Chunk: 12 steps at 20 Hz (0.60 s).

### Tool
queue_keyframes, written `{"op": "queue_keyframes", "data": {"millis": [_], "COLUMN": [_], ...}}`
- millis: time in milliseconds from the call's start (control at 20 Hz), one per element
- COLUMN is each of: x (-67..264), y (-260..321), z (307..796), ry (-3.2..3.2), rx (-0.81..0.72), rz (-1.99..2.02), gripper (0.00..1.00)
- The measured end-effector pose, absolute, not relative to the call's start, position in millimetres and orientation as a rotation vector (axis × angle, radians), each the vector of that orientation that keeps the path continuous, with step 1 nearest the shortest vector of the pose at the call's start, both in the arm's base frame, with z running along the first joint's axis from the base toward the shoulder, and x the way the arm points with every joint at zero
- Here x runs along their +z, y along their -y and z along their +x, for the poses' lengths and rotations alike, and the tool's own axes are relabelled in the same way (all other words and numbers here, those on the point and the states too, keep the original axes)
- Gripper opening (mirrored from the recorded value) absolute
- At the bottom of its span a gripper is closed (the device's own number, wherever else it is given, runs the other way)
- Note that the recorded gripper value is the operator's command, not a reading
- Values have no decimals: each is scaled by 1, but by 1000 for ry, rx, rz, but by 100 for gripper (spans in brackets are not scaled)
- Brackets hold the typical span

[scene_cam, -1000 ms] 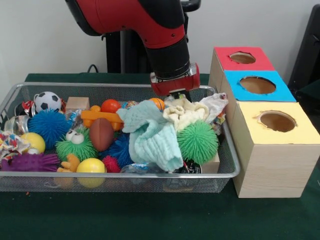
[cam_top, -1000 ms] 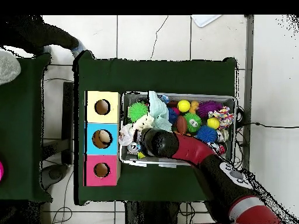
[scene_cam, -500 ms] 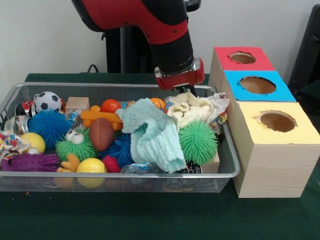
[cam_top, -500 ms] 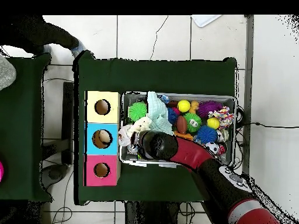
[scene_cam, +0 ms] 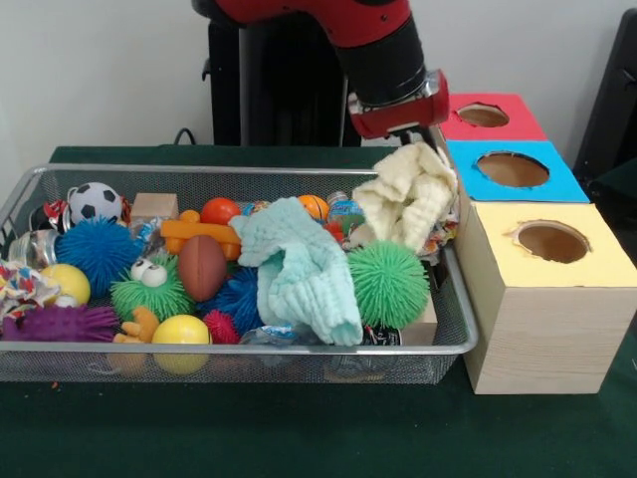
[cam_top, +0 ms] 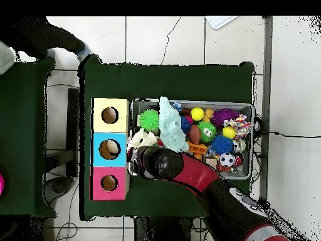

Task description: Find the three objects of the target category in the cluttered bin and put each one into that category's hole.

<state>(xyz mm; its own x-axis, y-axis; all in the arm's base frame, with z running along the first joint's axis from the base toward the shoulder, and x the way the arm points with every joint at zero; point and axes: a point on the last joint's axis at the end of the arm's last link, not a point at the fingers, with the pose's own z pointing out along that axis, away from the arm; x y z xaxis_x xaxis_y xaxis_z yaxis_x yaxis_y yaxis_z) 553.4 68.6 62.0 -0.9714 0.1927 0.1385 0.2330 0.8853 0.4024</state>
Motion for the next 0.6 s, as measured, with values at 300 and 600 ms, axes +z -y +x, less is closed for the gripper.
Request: {"op": "queue_keyframes", "data": {"millis": [300,600], "x": [83,94], "y": [-79,-78], "z": [552,542], "ry": [2957,2964], "rx": [-650,-574], "rz": [-344,-299], "gripper": [0,0]}}
